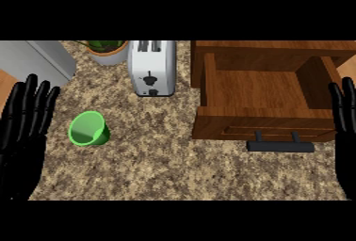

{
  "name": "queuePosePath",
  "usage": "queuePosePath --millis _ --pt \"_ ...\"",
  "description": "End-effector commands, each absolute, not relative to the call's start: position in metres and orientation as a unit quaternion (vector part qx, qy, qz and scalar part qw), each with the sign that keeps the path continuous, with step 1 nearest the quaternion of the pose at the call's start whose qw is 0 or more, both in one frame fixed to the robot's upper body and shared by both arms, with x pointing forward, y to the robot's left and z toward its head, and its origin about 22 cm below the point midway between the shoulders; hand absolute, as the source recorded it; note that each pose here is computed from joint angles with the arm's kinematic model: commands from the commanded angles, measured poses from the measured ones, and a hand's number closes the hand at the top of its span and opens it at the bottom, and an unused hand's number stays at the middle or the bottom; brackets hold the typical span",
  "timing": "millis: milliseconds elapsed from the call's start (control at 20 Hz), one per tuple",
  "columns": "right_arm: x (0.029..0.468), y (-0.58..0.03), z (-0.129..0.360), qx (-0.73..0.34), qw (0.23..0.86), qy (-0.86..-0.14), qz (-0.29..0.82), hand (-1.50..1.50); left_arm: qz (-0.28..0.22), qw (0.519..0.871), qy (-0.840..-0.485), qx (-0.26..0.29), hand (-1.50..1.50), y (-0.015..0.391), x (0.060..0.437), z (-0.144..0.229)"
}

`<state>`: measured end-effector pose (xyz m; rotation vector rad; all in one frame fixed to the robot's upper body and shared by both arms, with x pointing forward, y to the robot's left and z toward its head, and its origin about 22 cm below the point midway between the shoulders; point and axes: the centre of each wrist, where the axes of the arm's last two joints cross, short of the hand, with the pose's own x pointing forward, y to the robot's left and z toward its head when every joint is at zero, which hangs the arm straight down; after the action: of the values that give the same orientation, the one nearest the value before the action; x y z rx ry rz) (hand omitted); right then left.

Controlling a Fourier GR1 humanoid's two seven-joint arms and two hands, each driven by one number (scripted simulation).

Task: Pick up the cup, place it into the drawer and close the drawer

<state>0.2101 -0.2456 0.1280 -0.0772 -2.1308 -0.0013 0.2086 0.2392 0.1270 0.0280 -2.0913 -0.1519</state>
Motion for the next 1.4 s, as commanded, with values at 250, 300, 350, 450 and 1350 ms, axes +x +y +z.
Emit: queuePosePath --millis 250,300,350,450,1350 --pt "0.209 -0.231 0.137 -0.014 0.479 -0.877 0.040 -1.50 -0.090 0.485 -0.868 -0.050 -1.50 0.315 0.220 0.135" --pt "0.207 -0.230 0.113 0.018 0.548 -0.831 0.095 -1.50 0.018 0.579 -0.811 -0.079 -1.50 0.287 0.219 0.102" --pt "0.214 -0.249 0.122 0.020 0.551 -0.828 0.099 -1.50 0.028 0.580 -0.811 -0.074 -1.50 0.291 0.223 0.098" --pt "0.214 -0.237 0.123 0.027 0.550 -0.827 0.110 -1.50 0.036 0.580 -0.809 -0.089 -1.50 0.313 0.227 0.096" --pt "0.262 -0.243 0.131 0.024 0.539 -0.835 0.107 -1.50 0.040 0.661 -0.749 -0.019 -1.50 0.358 0.264 -0.022"
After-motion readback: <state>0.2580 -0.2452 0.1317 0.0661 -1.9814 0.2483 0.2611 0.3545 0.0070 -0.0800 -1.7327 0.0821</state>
